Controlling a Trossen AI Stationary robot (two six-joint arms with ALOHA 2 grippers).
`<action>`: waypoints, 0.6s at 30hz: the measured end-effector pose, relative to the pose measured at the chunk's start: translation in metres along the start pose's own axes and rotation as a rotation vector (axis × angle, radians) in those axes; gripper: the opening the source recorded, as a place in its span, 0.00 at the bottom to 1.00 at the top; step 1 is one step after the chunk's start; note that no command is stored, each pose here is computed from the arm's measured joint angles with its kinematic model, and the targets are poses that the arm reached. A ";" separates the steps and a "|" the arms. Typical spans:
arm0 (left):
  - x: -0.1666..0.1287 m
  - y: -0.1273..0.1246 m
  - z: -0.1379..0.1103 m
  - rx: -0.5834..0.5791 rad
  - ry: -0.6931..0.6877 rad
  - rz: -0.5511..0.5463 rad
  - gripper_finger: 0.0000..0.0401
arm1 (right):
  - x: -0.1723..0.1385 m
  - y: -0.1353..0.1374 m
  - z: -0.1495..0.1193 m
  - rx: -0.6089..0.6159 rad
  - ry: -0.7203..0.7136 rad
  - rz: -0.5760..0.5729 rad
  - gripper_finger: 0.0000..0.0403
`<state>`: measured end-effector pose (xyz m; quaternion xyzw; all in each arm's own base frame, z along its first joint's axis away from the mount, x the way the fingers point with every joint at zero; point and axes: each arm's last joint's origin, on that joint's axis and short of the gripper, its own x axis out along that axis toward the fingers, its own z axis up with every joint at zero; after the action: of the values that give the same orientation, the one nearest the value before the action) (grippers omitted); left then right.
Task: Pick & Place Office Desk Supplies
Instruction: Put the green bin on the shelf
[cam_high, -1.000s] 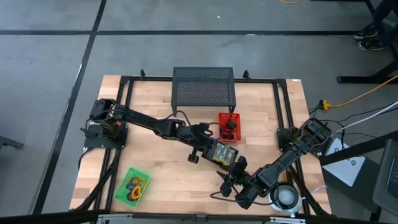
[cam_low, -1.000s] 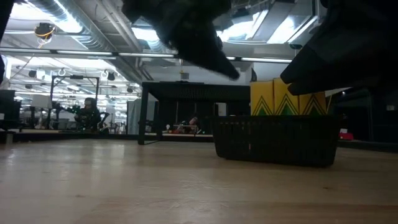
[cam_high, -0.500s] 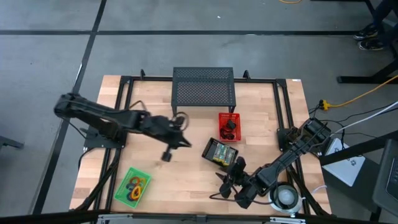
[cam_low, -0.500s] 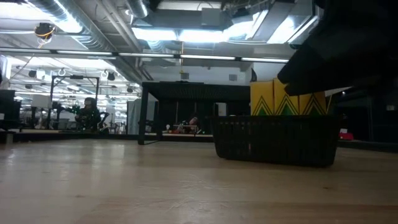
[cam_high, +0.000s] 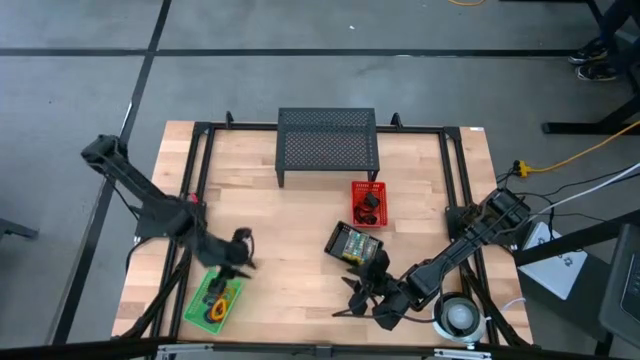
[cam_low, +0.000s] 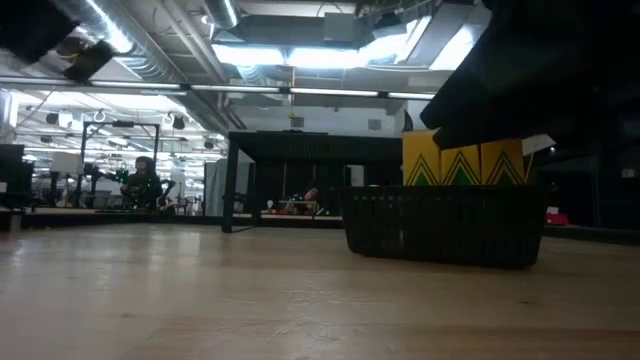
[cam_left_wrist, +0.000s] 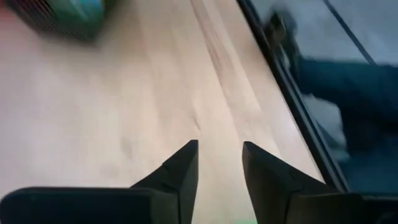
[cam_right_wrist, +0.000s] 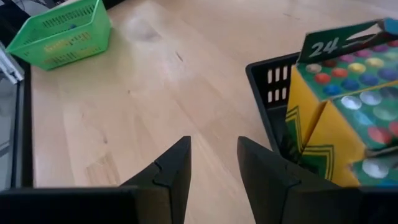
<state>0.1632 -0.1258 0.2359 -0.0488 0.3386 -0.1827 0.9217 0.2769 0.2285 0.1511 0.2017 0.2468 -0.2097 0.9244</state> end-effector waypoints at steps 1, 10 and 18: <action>0.004 -0.004 -0.009 -0.020 0.036 -0.020 0.31 | 0.001 0.000 0.001 0.000 -0.001 -0.003 0.33; 0.017 -0.031 -0.042 -0.025 0.196 0.006 0.33 | 0.006 -0.002 0.005 0.040 -0.007 -0.014 0.33; -0.003 -0.042 -0.036 0.045 0.300 0.095 0.33 | 0.006 -0.002 0.005 0.045 -0.008 -0.014 0.33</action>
<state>0.1253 -0.1629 0.2186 0.0156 0.4702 -0.1518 0.8693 0.2822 0.2225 0.1514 0.2196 0.2399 -0.2226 0.9190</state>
